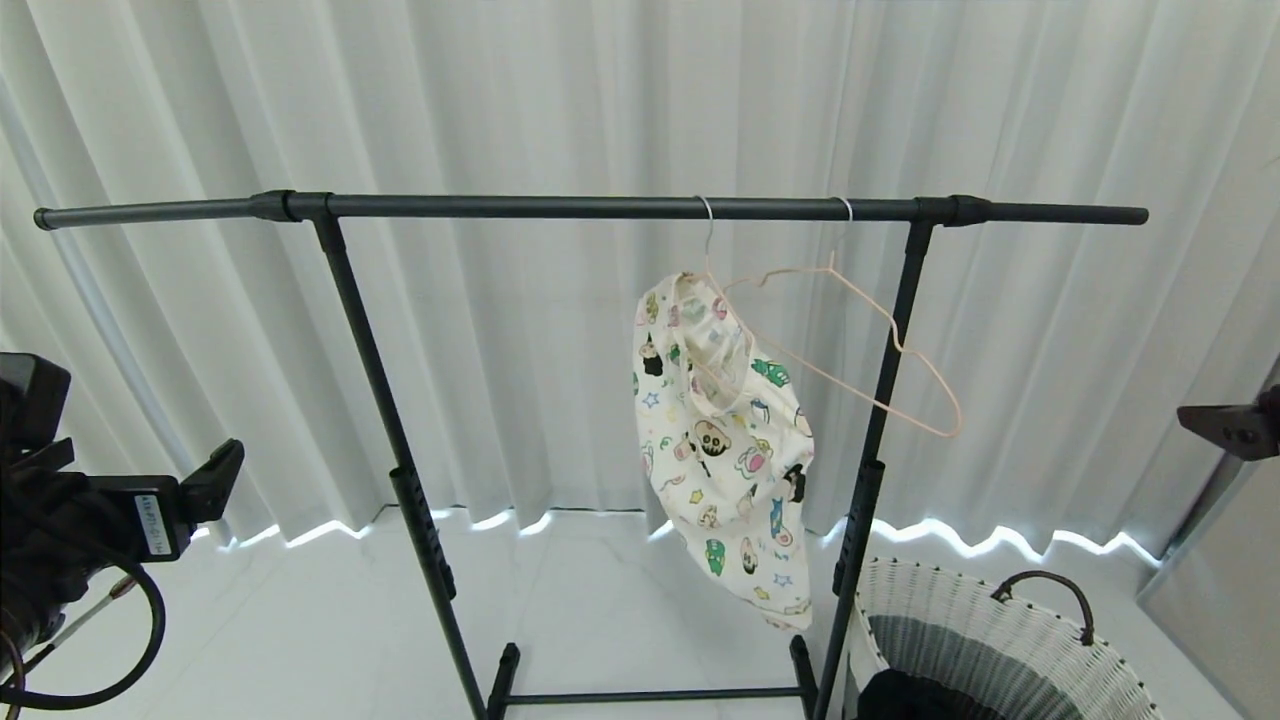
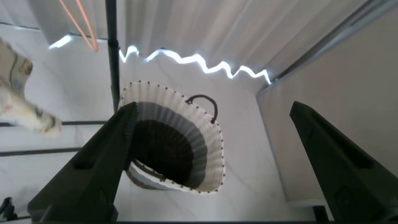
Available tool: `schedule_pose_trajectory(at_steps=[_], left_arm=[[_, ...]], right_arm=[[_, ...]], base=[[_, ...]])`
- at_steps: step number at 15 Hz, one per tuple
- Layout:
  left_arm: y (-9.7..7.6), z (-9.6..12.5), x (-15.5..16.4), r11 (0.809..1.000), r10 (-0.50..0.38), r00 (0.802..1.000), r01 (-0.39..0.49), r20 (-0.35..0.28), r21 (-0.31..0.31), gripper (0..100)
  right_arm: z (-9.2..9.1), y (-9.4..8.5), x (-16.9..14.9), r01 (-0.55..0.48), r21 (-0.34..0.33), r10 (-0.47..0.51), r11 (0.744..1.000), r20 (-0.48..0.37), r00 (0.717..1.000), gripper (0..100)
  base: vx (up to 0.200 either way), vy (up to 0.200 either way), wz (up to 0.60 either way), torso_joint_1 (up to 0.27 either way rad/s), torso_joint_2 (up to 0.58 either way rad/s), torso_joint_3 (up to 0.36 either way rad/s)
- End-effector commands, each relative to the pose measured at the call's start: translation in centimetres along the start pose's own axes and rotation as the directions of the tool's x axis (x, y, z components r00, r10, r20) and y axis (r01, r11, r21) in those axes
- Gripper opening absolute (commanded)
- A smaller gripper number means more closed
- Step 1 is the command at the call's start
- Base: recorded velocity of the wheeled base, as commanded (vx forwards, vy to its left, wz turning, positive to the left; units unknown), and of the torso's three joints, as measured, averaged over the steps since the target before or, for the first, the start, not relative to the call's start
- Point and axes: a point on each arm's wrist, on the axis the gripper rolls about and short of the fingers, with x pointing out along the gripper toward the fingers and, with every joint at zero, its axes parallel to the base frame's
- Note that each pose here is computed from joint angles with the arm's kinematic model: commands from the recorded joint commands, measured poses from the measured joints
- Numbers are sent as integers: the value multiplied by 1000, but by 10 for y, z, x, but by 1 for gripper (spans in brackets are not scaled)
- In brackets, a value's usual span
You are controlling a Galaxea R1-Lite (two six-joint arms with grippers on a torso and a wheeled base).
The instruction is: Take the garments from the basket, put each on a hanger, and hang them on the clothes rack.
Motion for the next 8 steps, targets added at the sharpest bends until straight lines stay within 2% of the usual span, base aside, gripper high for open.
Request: schedule_pose_trajectory(at_steps=[1, 6, 8], left_arm=[[0, 0, 0, 1000, 1, 1000, -1, 0, 0, 100], [-1, -2, 0, 1000, -18, 1000, 18, -7, 7, 100], [-3, -4, -1, 997, -80, 997, 80, 3, 6, 100]], right_arm=[[-4, -2, -3, 0, 0, 0, 1000, 2, 1000, 100], [-24, 1, 1, -4, -38, 1, 999, -54, 999, 100], [-30, 4, 5, -4, -43, 1, 999, -62, 998, 100]], base=[[0, 0, 0, -212, 496, 276], [0, 0, 0, -216, 500, 283], [0, 0, 0, -202, 481, 283]])
